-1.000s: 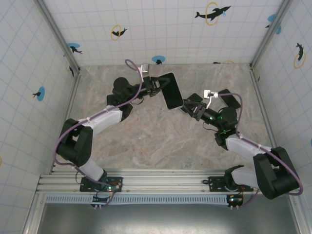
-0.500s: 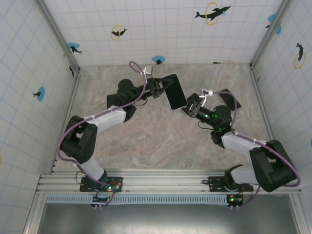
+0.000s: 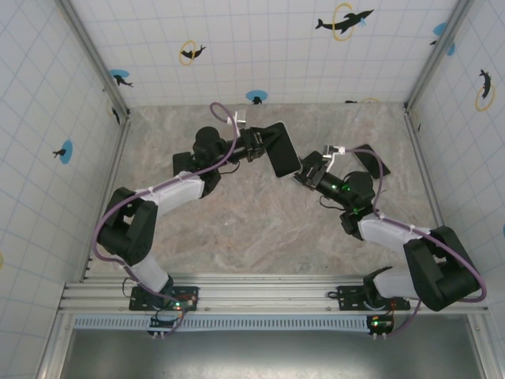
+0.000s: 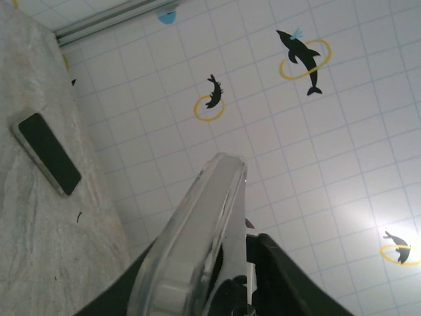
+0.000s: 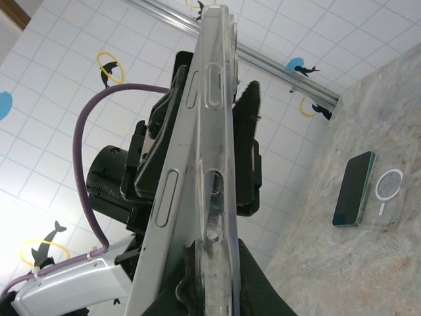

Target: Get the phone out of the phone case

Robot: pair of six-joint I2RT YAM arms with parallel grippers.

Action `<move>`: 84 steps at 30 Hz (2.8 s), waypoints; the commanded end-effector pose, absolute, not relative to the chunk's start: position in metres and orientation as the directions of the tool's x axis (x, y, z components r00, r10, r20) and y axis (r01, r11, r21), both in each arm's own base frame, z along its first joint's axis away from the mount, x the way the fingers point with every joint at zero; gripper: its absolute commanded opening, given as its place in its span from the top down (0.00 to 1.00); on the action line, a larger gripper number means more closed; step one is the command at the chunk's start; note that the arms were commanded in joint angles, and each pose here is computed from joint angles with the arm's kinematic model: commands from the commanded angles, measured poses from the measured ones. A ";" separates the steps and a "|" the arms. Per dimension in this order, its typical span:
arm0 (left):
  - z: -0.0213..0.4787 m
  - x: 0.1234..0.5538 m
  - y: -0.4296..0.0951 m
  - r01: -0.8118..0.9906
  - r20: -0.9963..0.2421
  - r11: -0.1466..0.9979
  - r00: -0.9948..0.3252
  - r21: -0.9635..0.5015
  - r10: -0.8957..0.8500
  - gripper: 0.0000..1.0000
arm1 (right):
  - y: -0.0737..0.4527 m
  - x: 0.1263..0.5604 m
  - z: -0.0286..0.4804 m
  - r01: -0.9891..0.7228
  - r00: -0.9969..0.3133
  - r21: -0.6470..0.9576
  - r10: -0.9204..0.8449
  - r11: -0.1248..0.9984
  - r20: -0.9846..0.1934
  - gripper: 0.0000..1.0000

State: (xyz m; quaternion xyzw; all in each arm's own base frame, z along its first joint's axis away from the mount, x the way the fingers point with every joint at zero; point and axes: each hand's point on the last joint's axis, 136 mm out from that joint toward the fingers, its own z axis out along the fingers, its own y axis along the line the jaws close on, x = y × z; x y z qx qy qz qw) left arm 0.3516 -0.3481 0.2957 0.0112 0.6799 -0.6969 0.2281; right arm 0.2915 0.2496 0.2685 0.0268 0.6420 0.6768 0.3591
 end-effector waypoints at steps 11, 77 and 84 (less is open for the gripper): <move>0.267 0.348 -0.319 0.216 -0.268 0.166 -0.857 -0.962 -0.440 0.34 | 0.224 0.309 0.270 -0.384 -0.638 0.920 0.697 0.081 -0.328 0.94; 0.275 0.318 -0.367 -0.035 0.137 -0.165 -0.734 -0.986 -0.665 0.92 | 0.232 0.315 0.240 -0.288 -0.442 0.931 0.831 0.224 -0.337 0.97; 0.286 0.313 -0.357 -0.004 0.101 -0.143 -0.726 -0.990 -0.680 0.99 | 0.218 0.328 0.206 -0.173 -0.406 0.929 0.835 0.328 -0.370 0.97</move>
